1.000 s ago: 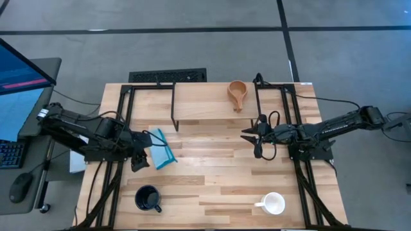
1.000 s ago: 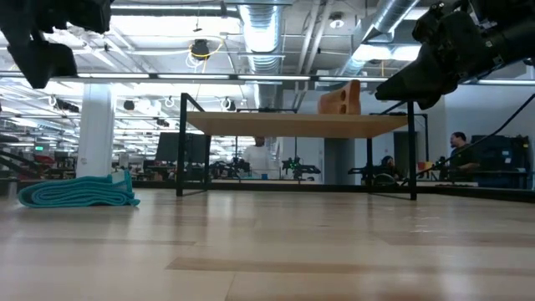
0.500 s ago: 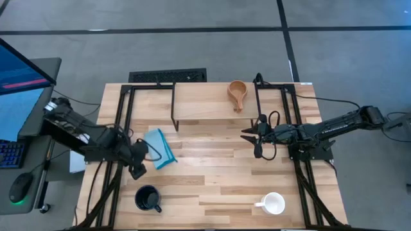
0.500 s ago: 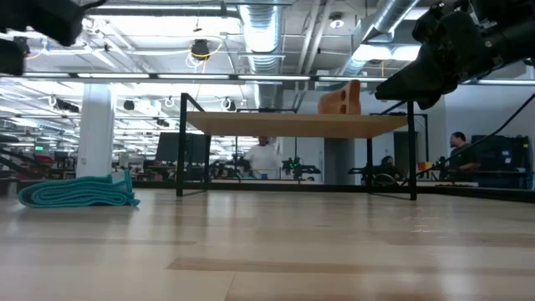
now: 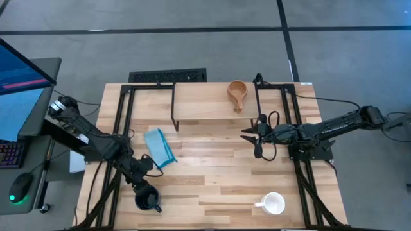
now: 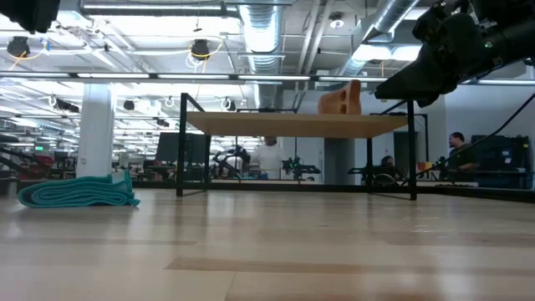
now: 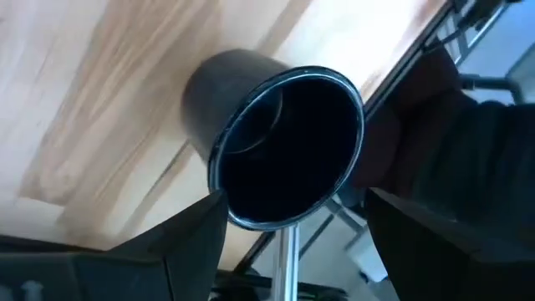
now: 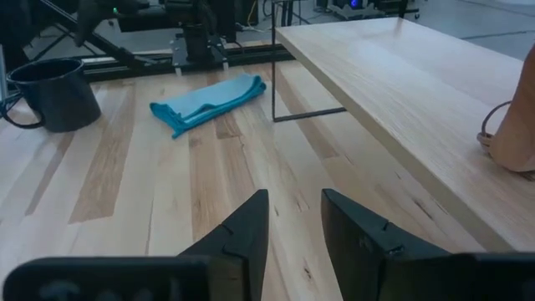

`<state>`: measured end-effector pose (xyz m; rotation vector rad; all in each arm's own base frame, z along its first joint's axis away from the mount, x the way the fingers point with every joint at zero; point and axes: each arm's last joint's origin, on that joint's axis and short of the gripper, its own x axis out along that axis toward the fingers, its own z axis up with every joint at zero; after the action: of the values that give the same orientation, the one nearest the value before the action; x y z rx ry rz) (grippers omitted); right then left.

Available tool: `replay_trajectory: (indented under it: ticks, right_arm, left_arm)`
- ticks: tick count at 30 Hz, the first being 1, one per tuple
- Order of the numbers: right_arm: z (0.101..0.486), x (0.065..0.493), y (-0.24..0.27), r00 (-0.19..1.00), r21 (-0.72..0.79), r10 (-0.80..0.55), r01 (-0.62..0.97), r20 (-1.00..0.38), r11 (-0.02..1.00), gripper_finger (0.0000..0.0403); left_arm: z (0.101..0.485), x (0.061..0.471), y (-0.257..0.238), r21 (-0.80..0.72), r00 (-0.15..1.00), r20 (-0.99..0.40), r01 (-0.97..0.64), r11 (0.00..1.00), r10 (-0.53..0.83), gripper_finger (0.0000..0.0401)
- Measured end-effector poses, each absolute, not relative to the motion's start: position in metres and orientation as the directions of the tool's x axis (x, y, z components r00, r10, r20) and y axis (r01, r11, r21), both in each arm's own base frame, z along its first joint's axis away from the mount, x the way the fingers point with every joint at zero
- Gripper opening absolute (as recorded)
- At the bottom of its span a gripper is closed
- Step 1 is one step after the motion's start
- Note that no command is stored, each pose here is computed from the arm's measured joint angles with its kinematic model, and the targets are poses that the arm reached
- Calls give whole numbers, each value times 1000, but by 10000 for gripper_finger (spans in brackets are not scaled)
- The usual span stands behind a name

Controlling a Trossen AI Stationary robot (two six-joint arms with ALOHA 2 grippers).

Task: Stack small to large cups/mugs on shelf
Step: Put the black mug on the shelf

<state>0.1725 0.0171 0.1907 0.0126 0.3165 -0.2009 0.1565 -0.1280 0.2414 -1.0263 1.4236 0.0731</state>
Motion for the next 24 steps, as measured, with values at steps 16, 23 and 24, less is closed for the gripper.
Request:
replay_trajectory:
  ticks: [16, 23, 24]
  right_arm:
    - [190, 172, 17, 928, -24, -194, 196, -317, 980, 134]
    - [188, 171, 17, 921, -54, -195, 188, -337, 981, 134]
    - [188, 171, 17, 921, -54, -195, 188, -338, 981, 134]
  left_arm:
    - [234, 150, -122, -407, 151, -890, -688, 600, -430, 272]
    - [234, 151, -121, -409, 190, -898, -690, 598, -396, 272]
    - [234, 151, -121, -413, 193, -897, -688, 597, -398, 272]
